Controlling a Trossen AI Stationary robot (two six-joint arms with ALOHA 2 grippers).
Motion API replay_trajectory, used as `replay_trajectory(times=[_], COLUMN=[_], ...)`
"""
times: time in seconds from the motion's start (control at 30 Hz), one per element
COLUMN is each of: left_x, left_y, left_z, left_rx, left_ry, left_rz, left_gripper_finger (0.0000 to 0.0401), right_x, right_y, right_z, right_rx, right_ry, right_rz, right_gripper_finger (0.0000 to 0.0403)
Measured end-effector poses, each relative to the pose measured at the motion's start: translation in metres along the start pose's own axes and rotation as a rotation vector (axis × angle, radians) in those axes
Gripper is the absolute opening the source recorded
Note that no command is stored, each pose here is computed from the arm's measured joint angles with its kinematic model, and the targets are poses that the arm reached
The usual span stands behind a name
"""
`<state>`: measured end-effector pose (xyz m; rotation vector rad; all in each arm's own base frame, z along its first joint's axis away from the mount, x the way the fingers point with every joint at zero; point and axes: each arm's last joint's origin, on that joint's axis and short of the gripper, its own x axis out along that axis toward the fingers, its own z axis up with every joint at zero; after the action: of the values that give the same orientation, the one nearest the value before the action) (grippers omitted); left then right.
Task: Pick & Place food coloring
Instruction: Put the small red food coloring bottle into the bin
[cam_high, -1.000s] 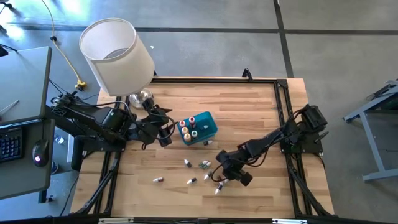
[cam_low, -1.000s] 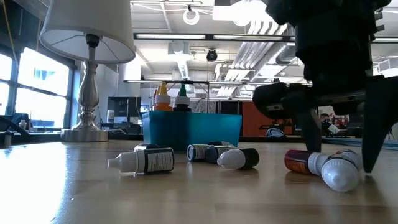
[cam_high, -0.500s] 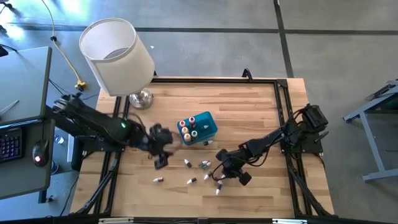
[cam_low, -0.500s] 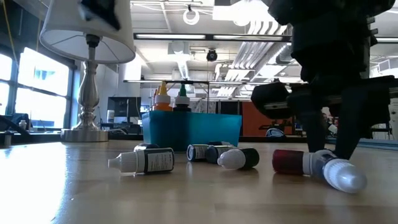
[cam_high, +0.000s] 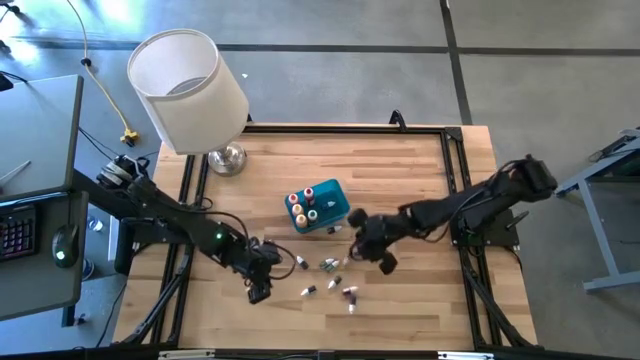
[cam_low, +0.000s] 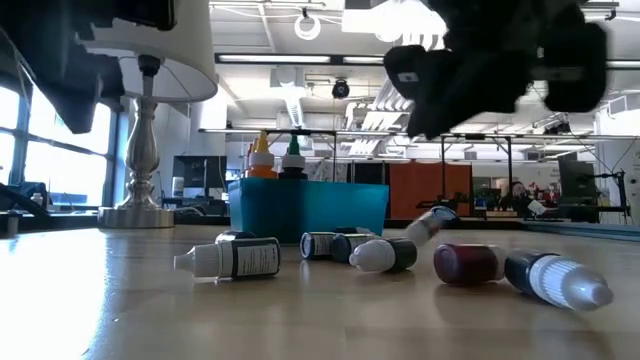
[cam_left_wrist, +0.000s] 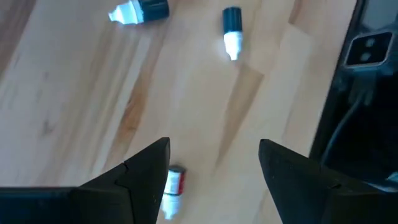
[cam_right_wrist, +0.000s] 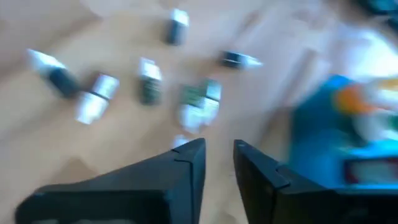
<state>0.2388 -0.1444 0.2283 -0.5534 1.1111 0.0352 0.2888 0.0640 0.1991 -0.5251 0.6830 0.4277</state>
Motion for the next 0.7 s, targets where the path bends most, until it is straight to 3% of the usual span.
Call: replay_trajectory(times=[0.13,0.27,0.33,0.57,0.7], left_x=[0.001,0.001,0.001,0.012,0.029], left_y=[0.0,0.0,0.0,0.002,0.003], left_z=[-0.002,-0.002,-0.003,-0.004,-0.009], left_rx=[-0.029,-0.044,-0.05,-0.042,-0.044], left_ry=[0.004,-0.018,-0.015,0.026,0.131], left_rz=[0.012,0.027,0.034,0.068,0.078], left_gripper_finger=[0.0243,0.0243,0.0243,0.0243,0.0243], right_x=[-0.01,-0.011,-0.008,0.008,0.01], right_y=[-0.037,-0.055,-0.053,-0.043,-0.04], right_z=[-0.01,-0.026,-0.029,-0.032,-0.029], right_rx=[0.001,0.167,0.183,0.125,0.066], right_ry=[-0.001,-0.076,-0.079,-0.027,0.023], right_rz=[-0.176,-0.029,0.026,0.056,-0.034], right_gripper_finger=[0.0034,0.001,0.0009,0.0076,0.012])
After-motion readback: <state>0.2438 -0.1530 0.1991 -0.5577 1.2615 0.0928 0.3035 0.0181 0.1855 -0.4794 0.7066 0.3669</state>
